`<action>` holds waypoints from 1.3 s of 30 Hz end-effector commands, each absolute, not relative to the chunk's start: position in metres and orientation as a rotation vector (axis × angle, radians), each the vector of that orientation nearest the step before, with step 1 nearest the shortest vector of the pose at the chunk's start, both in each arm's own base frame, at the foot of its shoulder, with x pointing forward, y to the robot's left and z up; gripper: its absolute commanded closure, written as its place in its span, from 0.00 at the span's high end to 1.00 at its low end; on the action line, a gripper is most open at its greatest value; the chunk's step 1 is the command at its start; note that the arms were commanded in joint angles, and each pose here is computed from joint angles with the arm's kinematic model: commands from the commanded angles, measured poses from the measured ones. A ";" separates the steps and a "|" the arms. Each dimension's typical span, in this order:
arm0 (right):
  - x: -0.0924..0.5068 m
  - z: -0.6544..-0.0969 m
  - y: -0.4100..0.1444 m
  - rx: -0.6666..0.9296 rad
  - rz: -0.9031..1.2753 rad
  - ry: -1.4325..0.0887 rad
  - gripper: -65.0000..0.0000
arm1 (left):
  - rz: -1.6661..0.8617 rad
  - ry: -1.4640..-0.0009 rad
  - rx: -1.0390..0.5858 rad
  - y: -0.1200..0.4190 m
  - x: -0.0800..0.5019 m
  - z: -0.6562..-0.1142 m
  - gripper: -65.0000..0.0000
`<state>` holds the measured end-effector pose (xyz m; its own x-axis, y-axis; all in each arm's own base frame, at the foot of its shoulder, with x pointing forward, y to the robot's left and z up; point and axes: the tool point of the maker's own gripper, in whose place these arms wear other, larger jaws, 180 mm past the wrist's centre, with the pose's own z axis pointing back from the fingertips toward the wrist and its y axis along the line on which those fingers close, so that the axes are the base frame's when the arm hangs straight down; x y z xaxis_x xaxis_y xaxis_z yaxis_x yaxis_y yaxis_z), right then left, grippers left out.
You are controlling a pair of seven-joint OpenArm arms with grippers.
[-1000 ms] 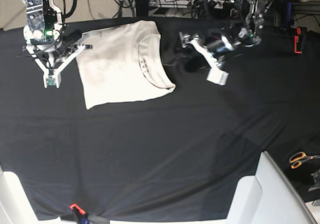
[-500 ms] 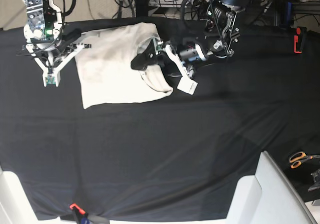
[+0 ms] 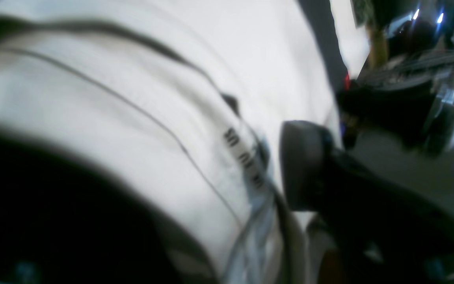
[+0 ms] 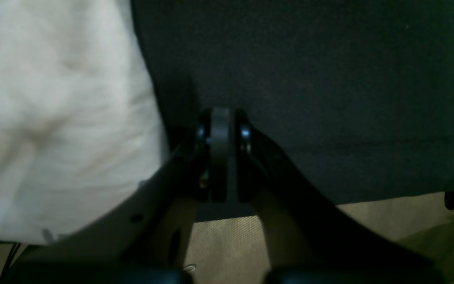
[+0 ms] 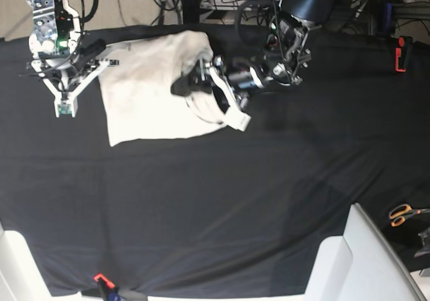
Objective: Fold the T-shirt properly
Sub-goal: 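Grasp the folded shirt's edge with the left gripper, then drag the folded shirt toward the table's middle with the left gripper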
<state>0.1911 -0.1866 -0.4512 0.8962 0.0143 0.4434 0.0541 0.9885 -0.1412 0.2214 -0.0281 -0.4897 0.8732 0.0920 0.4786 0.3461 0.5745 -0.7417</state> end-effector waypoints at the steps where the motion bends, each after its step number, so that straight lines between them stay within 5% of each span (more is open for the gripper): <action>1: 0.199 -0.444 -0.191 -0.168 -0.019 -0.496 0.06 | -0.168 -0.437 -0.936 -0.029 0.208 -0.500 0.48; 8: 0.199 -0.444 -0.191 -0.168 -0.019 -0.496 0.06 | -0.167 -0.438 -0.935 -0.029 0.208 -0.500 0.00; 19: 0.198 -0.444 -0.191 -0.168 -0.019 -0.495 0.06 | -0.183 -0.449 -0.928 -0.027 0.218 -0.497 0.00; 26: 0.198 -0.444 -0.191 -0.165 -0.020 -0.494 0.06 | -0.462 -0.451 -0.851 -0.012 0.228 -0.473 0.00; 39: 0.198 -0.444 -0.191 -0.165 -0.022 -0.494 0.06 | -0.707 -0.350 -0.522 0.036 0.276 -0.464 0.00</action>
<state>0.1918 -0.1865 -0.4509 0.8947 0.0145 0.4464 0.0542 0.9885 -0.1408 0.2609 0.0354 -0.4747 0.7237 -0.5325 0.4390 0.6841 0.6375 -0.3545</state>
